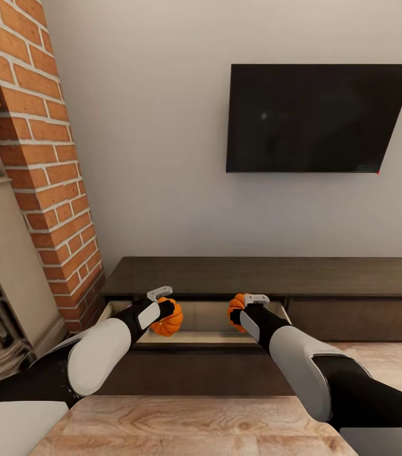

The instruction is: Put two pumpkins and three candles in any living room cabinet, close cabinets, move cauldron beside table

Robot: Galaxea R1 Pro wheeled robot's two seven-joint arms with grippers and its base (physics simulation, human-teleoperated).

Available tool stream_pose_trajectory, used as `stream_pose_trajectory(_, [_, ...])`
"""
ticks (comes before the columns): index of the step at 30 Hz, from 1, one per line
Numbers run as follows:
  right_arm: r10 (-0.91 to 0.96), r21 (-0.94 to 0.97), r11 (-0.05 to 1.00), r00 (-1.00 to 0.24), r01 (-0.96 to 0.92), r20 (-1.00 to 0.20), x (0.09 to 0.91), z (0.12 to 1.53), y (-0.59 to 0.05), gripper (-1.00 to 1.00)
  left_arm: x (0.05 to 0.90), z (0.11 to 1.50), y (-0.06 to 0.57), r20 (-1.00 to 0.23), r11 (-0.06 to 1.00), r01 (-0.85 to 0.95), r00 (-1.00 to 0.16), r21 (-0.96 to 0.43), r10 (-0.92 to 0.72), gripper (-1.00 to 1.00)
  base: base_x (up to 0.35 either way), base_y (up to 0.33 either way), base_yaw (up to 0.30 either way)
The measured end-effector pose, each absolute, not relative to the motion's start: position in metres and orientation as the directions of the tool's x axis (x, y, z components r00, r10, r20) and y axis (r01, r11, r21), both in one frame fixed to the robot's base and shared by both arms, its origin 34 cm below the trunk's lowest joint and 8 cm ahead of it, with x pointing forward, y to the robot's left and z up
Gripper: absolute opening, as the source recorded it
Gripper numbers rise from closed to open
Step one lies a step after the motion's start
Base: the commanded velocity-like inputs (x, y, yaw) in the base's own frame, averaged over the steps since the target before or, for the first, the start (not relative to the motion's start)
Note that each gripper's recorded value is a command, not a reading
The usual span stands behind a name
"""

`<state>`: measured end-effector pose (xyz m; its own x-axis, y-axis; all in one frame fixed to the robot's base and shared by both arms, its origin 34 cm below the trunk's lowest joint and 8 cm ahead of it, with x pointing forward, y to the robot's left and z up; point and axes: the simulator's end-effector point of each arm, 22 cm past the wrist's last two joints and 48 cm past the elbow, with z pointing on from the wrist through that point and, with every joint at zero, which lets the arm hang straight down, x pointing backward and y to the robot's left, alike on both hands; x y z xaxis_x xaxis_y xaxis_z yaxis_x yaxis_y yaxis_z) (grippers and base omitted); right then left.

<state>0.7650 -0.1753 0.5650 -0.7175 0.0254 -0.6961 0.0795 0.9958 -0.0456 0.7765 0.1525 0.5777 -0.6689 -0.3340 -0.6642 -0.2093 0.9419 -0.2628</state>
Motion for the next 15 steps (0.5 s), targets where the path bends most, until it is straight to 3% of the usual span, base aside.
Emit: stream_pose_trajectory(15, [0.029, -0.049, 0.995, -0.723, 0.087, -0.690, 0.7643, 0.5625, -0.1843, -1.00, 0.7768, 0.5783, 0.1509, -0.664, 0.941, -0.208, -0.668, -0.268, -0.337, -1.00, 0.000, 0.000, 0.000])
